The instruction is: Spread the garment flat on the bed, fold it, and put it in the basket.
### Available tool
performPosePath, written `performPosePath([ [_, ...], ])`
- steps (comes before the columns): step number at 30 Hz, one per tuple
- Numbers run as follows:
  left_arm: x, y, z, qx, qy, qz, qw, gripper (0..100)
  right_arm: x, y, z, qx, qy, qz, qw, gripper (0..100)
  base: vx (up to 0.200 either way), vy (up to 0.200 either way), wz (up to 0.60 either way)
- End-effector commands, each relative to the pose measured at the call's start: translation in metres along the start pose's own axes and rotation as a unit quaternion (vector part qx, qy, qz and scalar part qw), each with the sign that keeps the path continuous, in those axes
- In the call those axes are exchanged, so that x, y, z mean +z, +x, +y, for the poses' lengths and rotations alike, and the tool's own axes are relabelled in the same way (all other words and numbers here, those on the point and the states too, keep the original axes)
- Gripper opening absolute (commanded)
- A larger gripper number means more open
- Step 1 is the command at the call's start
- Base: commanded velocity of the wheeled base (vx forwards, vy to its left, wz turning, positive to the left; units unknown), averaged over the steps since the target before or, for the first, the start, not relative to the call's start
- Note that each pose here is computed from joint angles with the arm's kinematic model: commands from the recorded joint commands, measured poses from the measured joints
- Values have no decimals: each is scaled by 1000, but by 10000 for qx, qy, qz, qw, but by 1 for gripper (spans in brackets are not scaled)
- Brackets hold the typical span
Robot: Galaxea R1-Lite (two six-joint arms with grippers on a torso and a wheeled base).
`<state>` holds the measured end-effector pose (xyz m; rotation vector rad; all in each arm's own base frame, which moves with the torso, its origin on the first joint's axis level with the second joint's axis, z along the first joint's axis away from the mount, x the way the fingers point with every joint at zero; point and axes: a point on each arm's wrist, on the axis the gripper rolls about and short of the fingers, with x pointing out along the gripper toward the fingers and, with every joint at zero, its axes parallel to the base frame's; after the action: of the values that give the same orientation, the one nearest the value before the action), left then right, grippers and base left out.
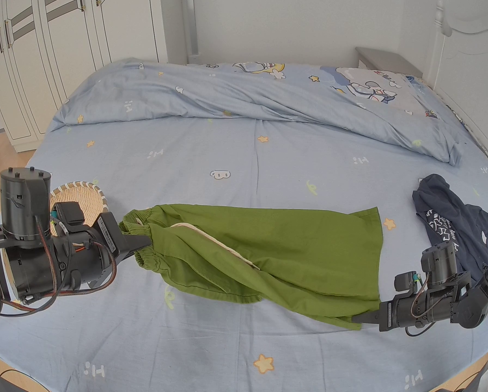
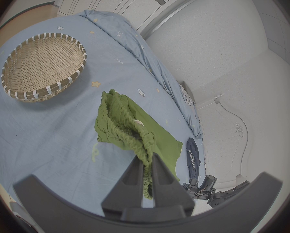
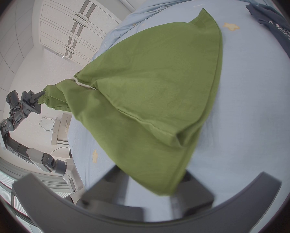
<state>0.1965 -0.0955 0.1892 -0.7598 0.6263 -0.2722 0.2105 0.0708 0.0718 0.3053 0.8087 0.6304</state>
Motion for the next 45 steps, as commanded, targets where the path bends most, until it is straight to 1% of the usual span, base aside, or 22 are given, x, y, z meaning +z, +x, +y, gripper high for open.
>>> performPosePath([
  [1,0,0,0,3,-2,7,10000,0,0,0,0,16,-11,-3,10000,0,0,0,0],
  [14,0,0,0,-3,-5,3,10000,0,0,-2,1,15,40,-15,10000,0,0,0,0],
  [16,1,-1,0,-15,-4,-7,10000,0,0,-5,3,53,145,-48,9999,0,0,0,0],
  [18,1,-9,-3,-124,14,-19,9999,0,4,-15,11,159,263,-244,9992,0,0,0,0],
  [20,0,-16,-3,-198,92,150,9996,0,7,-25,17,219,329,-371,9985,0,0,0,0],
  [22,-2,-25,-1,-241,189,380,9988,0,10,-36,24,221,390,-369,9983,0,0,0,0],
  [25,-5,-33,3,-269,249,661,9971,0,16,-55,34,141,482,-222,9985,0,0,0,0],
  [29,-8,-34,12,-89,296,753,9967,0,22,-78,45,14,505,-25,9987,0,0,0,0],
  [32,-11,-34,18,11,380,809,9960,0,23,-86,43,-110,483,12,9988,0,0,0,0],
  [33,-15,-36,24,71,458,856,9952,0,22,-90,39,-245,499,63,9984,0,0,0,0],
  [34,-16,-36,24,76,464,862,9952,0,21,-91,39,-260,504,75,9984,0,0,0,0],
  [36,-19,-38,28,105,475,893,9948,0,17,-94,30,-451,544,143,9974,0,0,0,0],
  [39,-20,-41,28,75,488,883,9949,0,15,-95,23,-569,548,151,9968,0,0,0,0],
  [45,-25,-42,32,105,512,962,9940,0,30,-84,9,-428,711,182,9964,0,0,0,0],
])
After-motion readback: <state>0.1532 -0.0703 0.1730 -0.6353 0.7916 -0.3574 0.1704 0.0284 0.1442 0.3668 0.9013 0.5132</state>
